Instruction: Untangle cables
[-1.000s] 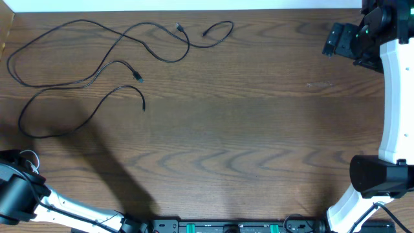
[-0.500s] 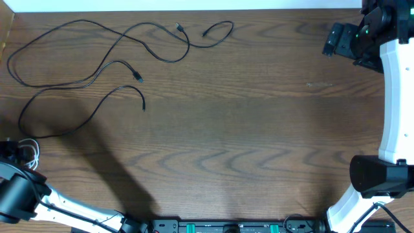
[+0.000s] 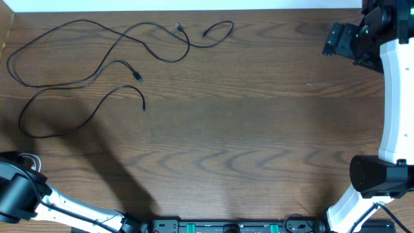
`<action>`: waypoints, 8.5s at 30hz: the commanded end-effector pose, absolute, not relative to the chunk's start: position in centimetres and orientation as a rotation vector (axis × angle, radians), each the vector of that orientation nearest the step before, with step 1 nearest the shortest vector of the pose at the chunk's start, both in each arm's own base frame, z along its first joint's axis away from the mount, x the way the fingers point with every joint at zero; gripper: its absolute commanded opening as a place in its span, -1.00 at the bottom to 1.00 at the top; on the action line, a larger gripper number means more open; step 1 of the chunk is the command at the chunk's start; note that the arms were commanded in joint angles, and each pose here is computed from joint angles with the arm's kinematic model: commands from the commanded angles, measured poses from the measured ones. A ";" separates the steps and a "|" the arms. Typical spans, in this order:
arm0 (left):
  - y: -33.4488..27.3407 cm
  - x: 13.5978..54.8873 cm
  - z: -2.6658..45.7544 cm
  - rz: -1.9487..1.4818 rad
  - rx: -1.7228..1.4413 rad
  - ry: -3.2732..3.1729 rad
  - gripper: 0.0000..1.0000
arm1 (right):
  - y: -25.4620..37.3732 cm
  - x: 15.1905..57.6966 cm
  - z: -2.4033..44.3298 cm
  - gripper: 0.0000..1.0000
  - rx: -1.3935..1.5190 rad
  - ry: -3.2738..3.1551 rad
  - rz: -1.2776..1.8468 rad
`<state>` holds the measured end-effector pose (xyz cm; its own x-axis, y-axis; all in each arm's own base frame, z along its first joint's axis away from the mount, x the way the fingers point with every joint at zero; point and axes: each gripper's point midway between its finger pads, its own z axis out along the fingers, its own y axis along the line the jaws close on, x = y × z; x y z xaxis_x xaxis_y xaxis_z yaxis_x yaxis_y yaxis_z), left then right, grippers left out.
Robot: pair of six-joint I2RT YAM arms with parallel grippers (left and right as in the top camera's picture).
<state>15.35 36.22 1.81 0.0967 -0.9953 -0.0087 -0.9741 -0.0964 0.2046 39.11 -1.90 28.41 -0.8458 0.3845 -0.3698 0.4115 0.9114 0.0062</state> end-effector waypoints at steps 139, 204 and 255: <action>16.4 34.3 21.3 0.522 1.570 -3.011 0.95 | -2.0 39.1 28.2 0.98 0.601 2.707 -0.113; -2.0 4.3 30.7 0.720 0.392 -3.756 0.96 | -2.0 39.1 28.2 0.99 0.601 2.707 -0.113; -4.2 19.2 22.6 0.526 -0.478 -4.402 0.96 | -2.0 39.1 28.2 0.99 0.601 2.707 -0.113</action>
<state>18.76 -4.10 23.09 -0.2699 0.0502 -0.9616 0.2457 0.9692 -0.0184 39.11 -1.90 28.41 -0.8458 0.3844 -0.3700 0.4117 0.9113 0.0059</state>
